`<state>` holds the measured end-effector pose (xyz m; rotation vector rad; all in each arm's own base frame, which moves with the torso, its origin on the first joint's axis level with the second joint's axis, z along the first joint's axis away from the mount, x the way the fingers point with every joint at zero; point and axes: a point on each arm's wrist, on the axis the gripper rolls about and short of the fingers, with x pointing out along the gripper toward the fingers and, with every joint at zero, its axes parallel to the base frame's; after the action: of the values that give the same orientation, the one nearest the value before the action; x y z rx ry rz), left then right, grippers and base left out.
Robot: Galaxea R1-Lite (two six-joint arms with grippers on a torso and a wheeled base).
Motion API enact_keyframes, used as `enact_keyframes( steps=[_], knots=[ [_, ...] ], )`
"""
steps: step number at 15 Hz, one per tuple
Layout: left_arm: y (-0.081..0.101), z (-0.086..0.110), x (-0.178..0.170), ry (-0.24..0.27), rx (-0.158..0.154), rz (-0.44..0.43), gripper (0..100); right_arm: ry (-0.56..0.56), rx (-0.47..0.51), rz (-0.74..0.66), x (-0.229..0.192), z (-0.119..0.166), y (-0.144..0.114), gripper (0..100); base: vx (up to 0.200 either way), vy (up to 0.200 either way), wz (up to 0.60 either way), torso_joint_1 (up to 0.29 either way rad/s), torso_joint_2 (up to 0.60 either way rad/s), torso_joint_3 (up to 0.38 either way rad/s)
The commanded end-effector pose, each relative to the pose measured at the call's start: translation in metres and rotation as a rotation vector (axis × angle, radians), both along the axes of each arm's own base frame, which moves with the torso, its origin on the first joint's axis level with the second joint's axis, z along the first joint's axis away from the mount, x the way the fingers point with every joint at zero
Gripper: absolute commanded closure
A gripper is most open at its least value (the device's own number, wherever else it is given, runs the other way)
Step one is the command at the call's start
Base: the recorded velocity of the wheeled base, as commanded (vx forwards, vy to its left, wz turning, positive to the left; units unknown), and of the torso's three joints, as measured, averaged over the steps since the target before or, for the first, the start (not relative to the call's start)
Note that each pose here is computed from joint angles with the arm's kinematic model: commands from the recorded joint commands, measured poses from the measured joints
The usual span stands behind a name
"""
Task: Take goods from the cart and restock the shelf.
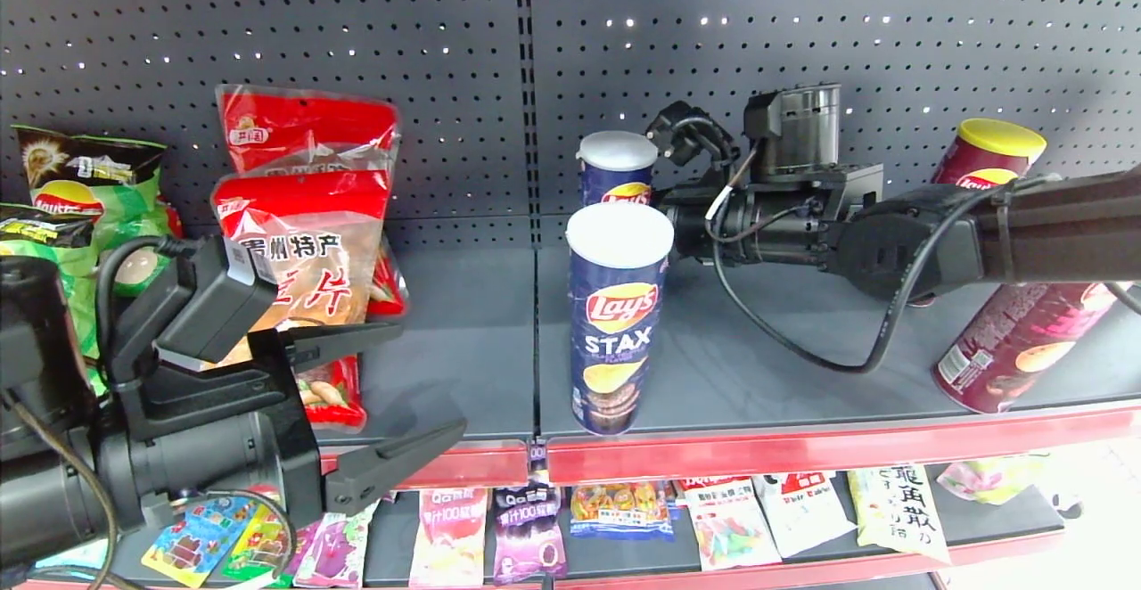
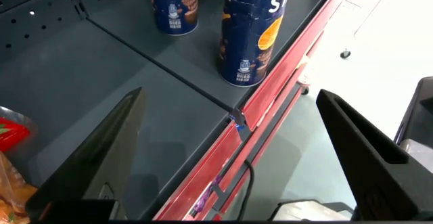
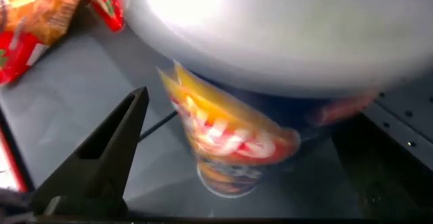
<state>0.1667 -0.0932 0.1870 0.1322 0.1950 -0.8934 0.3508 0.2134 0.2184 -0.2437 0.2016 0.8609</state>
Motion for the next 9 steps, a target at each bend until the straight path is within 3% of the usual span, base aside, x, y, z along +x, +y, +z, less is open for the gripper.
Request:
enact_keyframes(
  steps=[1, 9],
  knots=[
    [0.0, -0.002, 0.001, 0.007, 0.003, 0.0, 0, -0.004, 0.002, 0.0, -0.017, 0.009, -0.01, 0, 0.0, 0.0, 0.0, 0.0, 0.0, 0.0],
    [-0.003, -0.006, 0.007, 0.024, 0.022, 0.028, 0, 0.043, -0.037, -0.132, -0.065, 0.008, -0.056, 0, 0.0, 0.0, 0.0, 0.0, 0.0, 0.0]
  ],
)
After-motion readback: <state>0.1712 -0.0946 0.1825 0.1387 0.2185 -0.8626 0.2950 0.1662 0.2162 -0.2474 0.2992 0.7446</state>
